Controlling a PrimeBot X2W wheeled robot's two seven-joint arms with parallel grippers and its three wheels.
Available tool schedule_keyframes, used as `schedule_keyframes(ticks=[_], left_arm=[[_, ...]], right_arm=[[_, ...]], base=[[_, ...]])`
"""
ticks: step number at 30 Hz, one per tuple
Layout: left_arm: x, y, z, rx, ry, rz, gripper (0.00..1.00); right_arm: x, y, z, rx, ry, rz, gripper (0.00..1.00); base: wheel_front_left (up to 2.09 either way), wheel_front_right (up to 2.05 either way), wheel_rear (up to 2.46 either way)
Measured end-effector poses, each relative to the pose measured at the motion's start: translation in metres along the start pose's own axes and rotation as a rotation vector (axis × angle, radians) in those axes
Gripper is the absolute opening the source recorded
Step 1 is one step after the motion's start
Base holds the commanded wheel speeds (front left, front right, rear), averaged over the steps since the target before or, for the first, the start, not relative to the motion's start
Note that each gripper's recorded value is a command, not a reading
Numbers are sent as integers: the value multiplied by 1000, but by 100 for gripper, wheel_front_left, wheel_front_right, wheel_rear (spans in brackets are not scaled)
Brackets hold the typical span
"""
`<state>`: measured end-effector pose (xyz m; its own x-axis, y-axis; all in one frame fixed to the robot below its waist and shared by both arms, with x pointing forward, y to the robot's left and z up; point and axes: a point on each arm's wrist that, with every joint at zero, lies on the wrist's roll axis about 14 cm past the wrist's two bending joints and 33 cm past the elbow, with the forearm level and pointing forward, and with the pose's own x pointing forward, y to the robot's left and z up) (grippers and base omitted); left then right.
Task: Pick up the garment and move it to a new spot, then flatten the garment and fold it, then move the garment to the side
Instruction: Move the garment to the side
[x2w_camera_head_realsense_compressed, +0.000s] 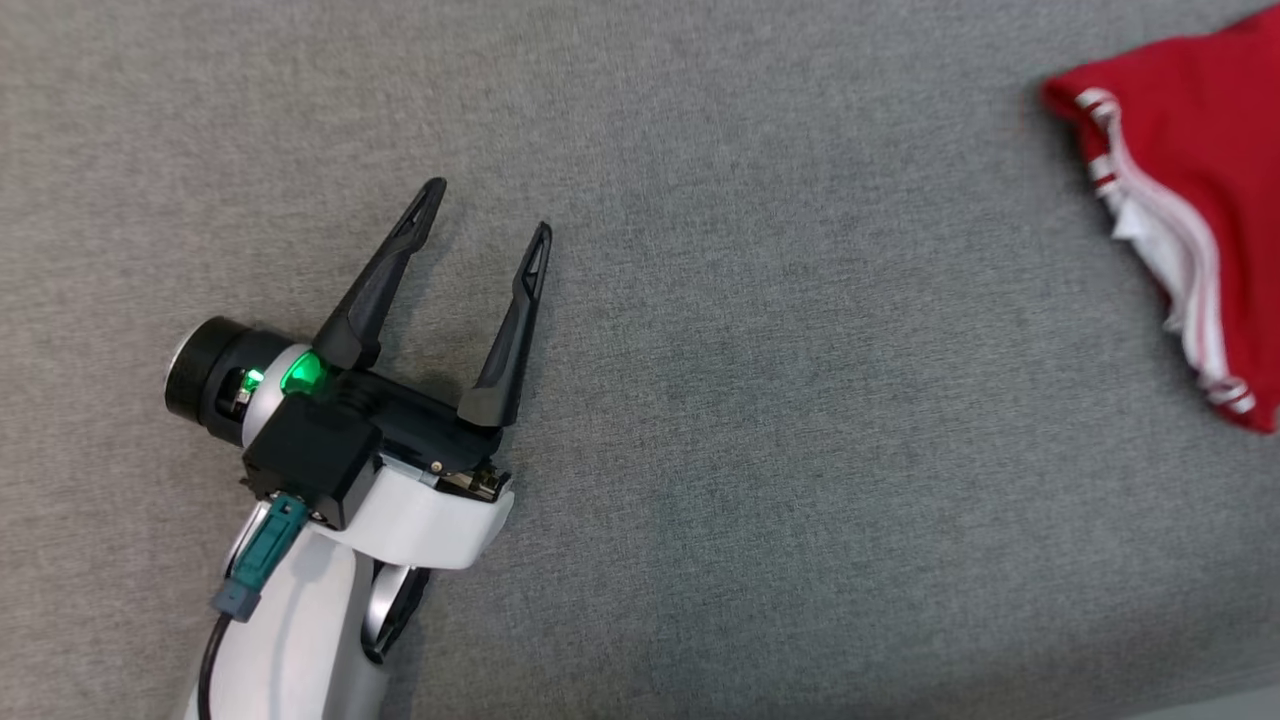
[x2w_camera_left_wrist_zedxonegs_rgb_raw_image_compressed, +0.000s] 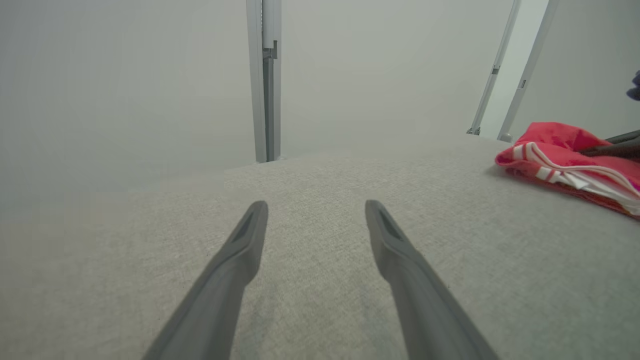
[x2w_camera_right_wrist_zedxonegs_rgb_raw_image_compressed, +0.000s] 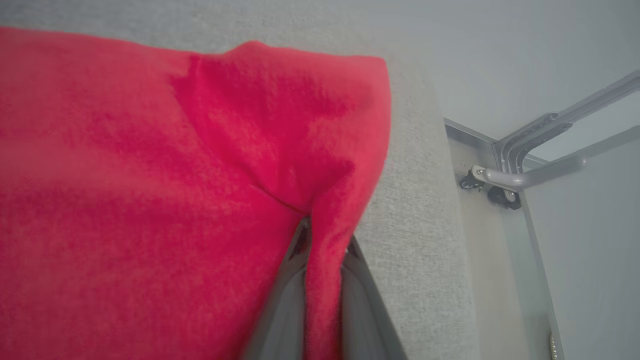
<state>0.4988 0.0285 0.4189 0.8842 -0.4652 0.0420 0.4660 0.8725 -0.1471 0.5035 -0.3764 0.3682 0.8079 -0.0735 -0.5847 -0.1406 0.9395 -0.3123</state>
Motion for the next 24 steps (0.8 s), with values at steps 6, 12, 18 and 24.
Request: schedule_keyframes(ticks=[6,12,18,24], left_arm=[[6,15,-14,-30,1,37,100],[6,26,-14,-20,-7,62,100],[4,30,-13,-17,-7,75,100],[2,29,-11,-13,2,78,100]], right_arm=[[7,-62,-14,-128,91,-161,0],[17,-74,-21,-187,136,-208,0],[22,-76,-23,-189,136,-230,100],[21,-76,-12,-201,104,-241,100]], base=[[0,0,0],[0,0,0],[0,0,0],[0,0,0]])
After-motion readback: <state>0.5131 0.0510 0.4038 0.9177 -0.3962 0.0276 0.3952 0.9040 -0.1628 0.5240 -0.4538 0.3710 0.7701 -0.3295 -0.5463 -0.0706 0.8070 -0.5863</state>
